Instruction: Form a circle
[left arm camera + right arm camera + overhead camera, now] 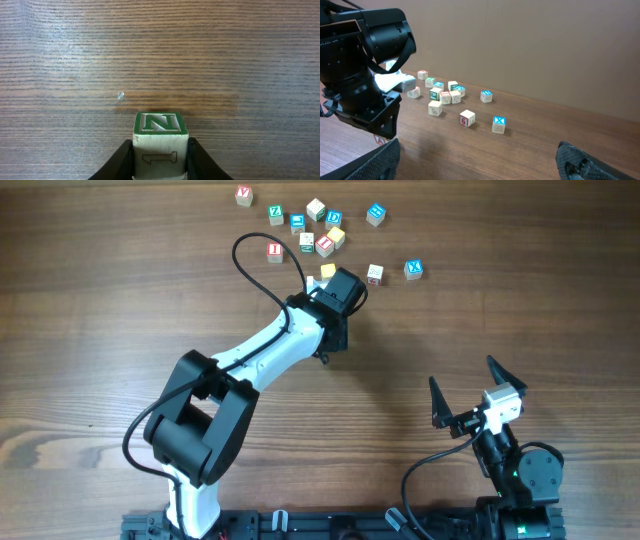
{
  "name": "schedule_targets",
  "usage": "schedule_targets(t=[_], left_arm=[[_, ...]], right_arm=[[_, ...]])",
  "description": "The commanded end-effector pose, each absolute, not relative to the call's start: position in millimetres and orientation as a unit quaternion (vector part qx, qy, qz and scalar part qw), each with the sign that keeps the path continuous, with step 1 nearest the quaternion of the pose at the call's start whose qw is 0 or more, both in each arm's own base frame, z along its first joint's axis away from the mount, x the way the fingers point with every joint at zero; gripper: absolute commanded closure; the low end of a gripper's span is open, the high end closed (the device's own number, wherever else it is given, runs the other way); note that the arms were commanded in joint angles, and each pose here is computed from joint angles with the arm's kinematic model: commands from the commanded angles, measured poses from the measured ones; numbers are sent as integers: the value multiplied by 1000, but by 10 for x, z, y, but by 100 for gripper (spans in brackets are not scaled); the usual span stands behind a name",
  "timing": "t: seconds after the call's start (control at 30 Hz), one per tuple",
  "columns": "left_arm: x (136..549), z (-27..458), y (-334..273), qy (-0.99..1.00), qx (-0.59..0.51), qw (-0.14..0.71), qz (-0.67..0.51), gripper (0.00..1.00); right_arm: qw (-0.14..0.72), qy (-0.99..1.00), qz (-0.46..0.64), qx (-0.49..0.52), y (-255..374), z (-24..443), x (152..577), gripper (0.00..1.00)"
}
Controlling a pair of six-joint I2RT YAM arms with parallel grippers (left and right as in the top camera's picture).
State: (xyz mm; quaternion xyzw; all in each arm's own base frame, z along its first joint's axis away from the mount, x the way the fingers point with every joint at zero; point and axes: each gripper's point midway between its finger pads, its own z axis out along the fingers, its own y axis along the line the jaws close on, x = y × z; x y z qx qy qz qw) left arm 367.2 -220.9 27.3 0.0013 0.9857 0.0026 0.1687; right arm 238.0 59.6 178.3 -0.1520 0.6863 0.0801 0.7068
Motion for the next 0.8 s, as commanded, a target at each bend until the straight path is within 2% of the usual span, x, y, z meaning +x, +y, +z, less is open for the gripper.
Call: schedule_targets(t=[0.0,0.77], left_arm=[[3703,224,-2154,984,-20,175,12,74],[3739,230,-2143,983,-37,180,7,73]], right_arm=[[710,683,79,-153,592,1799,2376,0],[710,683,79,-153,592,1799,2376,0]])
